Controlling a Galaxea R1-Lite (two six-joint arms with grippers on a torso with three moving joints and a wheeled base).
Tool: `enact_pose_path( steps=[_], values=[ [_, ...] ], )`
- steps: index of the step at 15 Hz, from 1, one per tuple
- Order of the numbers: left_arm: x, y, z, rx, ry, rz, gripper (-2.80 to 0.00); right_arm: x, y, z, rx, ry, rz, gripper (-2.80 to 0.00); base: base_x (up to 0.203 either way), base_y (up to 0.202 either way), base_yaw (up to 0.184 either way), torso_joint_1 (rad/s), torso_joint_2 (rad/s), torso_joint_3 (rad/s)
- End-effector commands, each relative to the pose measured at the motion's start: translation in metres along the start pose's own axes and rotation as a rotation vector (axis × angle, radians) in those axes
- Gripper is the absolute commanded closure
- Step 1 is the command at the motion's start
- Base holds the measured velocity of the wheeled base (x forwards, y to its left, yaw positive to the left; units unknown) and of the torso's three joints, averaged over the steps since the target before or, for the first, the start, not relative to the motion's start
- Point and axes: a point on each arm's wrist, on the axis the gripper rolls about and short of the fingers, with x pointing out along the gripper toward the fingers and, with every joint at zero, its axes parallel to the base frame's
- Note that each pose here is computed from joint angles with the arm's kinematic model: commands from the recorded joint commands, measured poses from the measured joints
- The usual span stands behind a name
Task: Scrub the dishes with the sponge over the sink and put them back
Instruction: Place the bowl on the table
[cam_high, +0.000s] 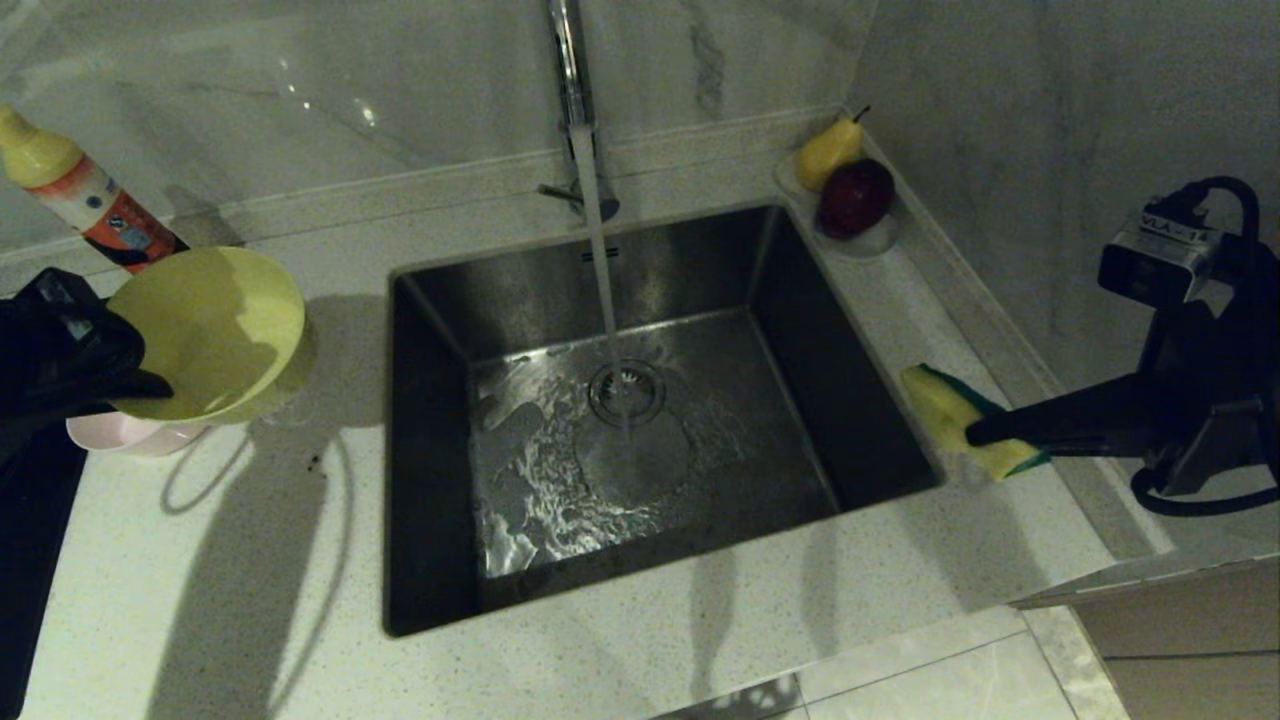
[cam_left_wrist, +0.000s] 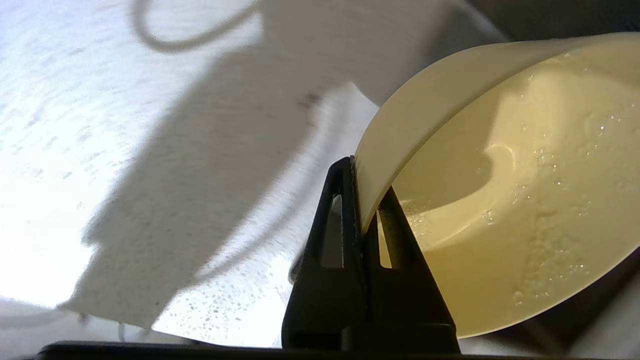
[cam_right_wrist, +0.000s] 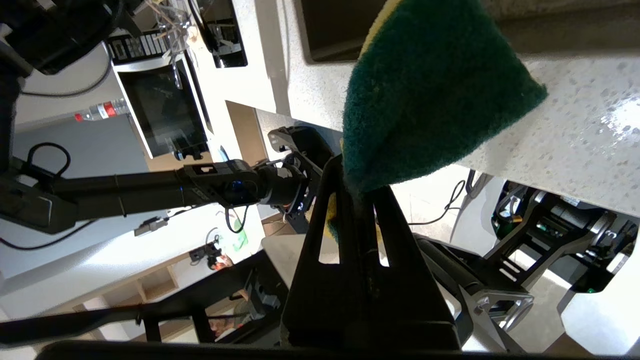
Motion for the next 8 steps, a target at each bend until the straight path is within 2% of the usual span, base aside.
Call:
enact_pose_path(
  steps=[1,4,8],
  values=[
    [0.022,0.012,0.005,-0.074,0.021,0.090,0.00,0.008,-0.009,0.007,0.029,0.019,-0.005,0.00,0.000,0.000,0.000,0.000,0.00,0.000],
    [0.062,0.031,0.014,-0.150,0.069,0.213,0.00,0.012,-0.011,0.011,0.022,0.016,0.001,0.00,0.000,0.000,0.000,0.000,0.00,0.000],
    [0.103,0.052,0.020,-0.206,0.064,0.273,0.00,0.014,-0.013,0.013,0.027,0.018,-0.001,0.00,0.000,0.000,0.000,0.000,0.00,0.000]
  ],
)
